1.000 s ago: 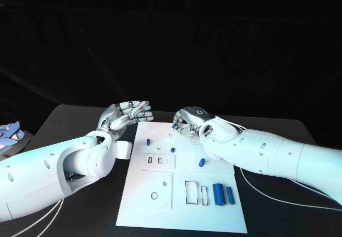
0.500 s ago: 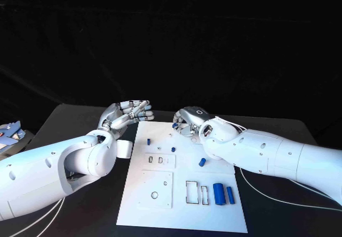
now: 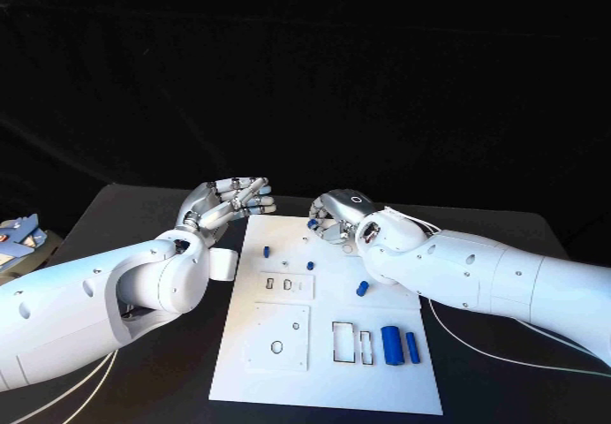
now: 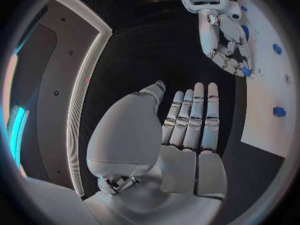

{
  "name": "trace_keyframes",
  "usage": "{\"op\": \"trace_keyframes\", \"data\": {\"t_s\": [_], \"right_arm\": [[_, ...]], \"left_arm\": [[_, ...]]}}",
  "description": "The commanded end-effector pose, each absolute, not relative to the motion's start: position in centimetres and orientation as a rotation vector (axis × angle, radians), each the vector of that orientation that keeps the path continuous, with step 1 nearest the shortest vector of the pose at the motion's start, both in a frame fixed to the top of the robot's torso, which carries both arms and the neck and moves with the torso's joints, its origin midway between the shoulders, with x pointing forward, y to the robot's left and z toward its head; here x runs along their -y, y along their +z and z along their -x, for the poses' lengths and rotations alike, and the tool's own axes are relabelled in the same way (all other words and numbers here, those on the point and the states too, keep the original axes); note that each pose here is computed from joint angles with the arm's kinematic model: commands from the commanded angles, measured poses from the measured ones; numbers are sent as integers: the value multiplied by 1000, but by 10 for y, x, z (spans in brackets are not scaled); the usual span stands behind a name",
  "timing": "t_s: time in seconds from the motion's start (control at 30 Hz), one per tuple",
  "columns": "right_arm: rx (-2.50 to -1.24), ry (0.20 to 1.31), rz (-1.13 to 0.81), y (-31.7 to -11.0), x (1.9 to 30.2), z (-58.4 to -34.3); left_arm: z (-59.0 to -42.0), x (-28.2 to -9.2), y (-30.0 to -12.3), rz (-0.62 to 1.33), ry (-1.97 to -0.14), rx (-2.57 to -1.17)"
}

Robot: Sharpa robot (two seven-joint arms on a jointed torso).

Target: Assemble the parts on the task board

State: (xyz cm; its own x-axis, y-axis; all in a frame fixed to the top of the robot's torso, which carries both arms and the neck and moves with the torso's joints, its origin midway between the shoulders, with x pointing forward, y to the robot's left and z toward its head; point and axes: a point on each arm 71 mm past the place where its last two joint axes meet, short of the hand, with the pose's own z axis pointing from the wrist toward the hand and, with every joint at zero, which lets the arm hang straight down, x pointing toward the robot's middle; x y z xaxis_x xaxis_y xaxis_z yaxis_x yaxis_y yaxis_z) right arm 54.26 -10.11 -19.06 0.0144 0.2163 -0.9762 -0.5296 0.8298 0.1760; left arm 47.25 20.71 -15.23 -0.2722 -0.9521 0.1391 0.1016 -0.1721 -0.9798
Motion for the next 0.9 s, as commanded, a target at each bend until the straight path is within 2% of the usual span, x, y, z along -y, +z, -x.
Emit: {"op": "trace_keyframes", "data": {"t_s": [0.03, 0.9], "right_arm": [[-1468, 590, 281, -193, 100, -542], [-1468, 588, 272, -193, 99, -544]], "left_arm": [[-473, -205, -151, 1084, -1599, -1224], [-474, -205, -151, 1086, -1596, -1226]]}}
